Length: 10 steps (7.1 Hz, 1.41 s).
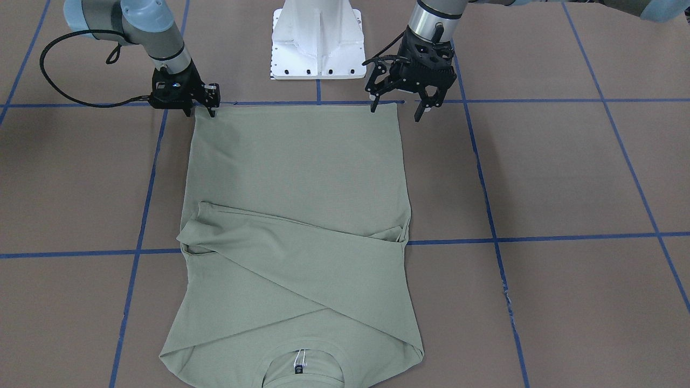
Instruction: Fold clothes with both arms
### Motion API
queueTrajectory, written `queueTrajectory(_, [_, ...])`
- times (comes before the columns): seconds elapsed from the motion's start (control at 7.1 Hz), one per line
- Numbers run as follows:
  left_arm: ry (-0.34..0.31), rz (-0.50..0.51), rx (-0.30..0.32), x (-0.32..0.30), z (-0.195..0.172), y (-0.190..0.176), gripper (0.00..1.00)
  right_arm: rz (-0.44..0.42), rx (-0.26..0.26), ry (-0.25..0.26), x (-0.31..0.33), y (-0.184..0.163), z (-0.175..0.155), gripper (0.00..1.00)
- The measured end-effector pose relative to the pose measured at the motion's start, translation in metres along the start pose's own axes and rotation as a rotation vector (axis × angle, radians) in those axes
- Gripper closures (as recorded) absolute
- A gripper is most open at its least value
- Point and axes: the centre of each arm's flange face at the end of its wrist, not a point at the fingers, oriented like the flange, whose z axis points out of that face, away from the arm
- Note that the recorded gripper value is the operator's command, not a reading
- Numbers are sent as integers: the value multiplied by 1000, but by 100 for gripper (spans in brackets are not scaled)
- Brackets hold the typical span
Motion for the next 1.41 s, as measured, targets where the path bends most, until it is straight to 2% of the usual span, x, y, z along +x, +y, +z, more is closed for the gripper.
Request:
queueTrajectory(0.28, [-1, 0, -1, -1, 0, 0, 0, -1, -2, 3, 0, 1, 2, 95])
queueTrajectory(0.42, [-1, 0, -1, -1, 0, 1, 0, -1, -3, 3, 0, 1, 4, 100])
queueTrajectory(0.85, [-5, -2, -2, -4, 0, 1, 1, -1, 7, -1, 0, 0, 1, 100])
queueTrajectory(1.27, [-16, -10, -12, -8, 6, 4, 0, -5, 15, -40, -9, 1, -16, 100])
queueTrajectory(1.41, [-22, -48, -31, -7, 13, 13, 0, -2, 22, -55, -11, 0, -24, 100])
